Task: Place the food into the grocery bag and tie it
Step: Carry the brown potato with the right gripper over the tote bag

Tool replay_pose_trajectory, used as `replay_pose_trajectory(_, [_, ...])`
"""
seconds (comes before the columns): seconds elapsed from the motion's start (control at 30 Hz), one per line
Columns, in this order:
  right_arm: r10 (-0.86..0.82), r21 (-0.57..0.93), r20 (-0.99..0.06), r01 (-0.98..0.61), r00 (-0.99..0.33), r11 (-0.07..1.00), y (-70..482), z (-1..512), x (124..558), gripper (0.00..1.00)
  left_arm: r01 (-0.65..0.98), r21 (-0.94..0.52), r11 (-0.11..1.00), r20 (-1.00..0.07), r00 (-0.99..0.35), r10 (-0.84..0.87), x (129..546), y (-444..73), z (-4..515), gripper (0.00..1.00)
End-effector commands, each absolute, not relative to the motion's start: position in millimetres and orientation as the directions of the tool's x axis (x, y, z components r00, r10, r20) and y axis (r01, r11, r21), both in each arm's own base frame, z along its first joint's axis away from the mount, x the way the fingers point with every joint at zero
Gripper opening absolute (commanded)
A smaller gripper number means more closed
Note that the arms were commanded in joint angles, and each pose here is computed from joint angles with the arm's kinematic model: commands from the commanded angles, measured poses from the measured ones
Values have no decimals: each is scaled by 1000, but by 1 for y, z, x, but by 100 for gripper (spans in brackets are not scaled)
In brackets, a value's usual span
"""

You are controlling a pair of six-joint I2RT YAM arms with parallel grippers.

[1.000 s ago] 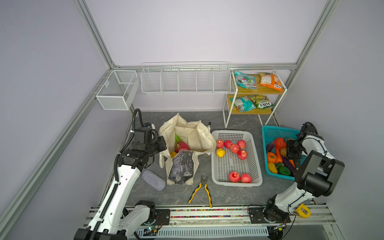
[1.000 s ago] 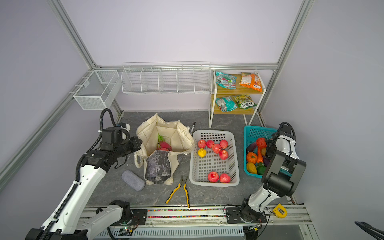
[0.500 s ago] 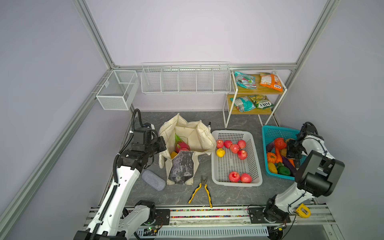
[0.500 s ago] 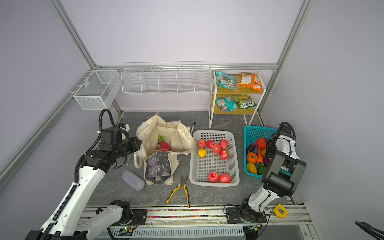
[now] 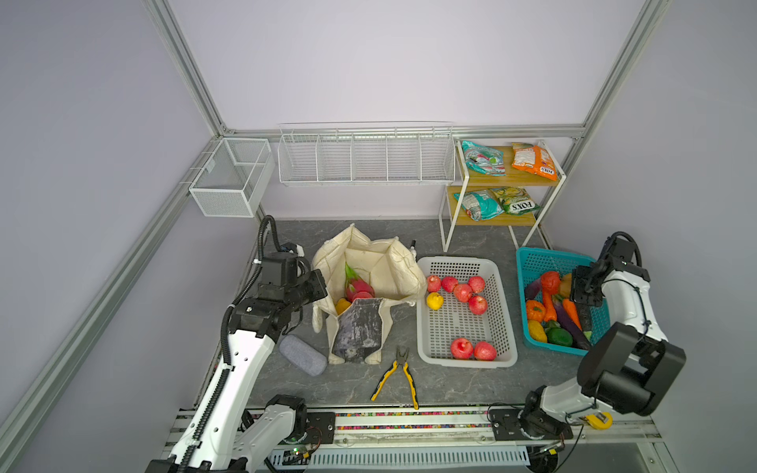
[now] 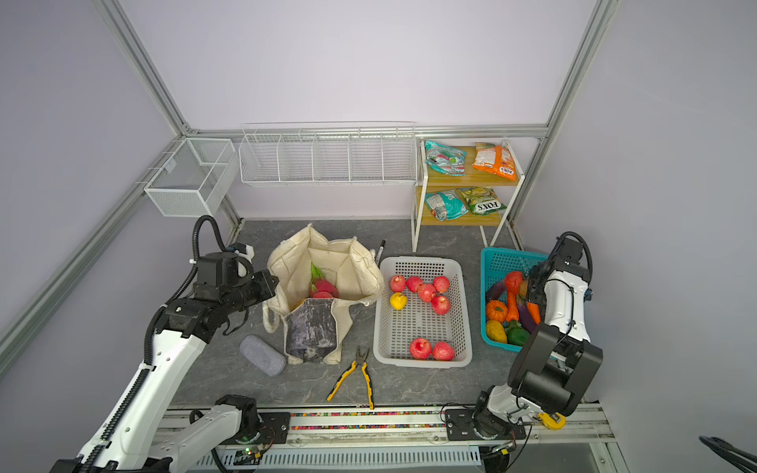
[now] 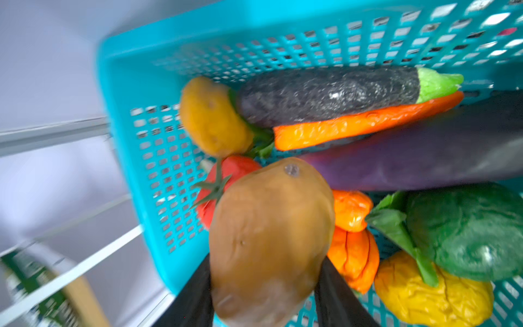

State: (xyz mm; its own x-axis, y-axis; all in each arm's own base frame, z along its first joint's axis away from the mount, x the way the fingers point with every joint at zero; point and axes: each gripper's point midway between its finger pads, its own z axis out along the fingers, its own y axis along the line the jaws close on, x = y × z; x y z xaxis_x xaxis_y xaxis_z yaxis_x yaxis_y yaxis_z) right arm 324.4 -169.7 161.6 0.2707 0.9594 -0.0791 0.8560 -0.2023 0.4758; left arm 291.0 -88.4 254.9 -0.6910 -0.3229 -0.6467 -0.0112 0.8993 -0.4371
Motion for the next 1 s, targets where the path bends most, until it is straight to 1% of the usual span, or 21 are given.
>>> replay_pose_trajectory(0.0, [968, 490, -55, 852, 243, -186, -150, 178, 315, 39, -1, -428, 904, -658, -685, -312, 286, -87, 264, 0])
replay_pose_trajectory(0.13, [983, 514, -62, 850, 171, -115, -126, 196, 309, 39, -19, -427, 904, -656, -681, -324, 285, -84, 263, 0])
replay_pose_trajectory(0.33, [997, 537, -73, 843, 31, 13, -75, 217, 296, 39, -29, -426, 904, -653, -681, -330, 283, -82, 262, 0])
replay_pose_trajectory(0.63, [963, 524, -122, 808, -242, 270, 5, 230, 261, 39, -53, -427, 903, -652, -674, -348, 278, -78, 265, 0])
replay_pose_trajectory(0.8, [894, 533, -178, 724, -410, 438, 55, 243, 247, 39, -71, -445, 893, -635, -679, -370, 278, -79, 264, 0])
replay_pose_trajectory(0.97, [777, 552, -264, 571, -571, 607, 112, 269, 255, 40, -88, -423, 902, -629, -688, -362, 280, -76, 267, 0])
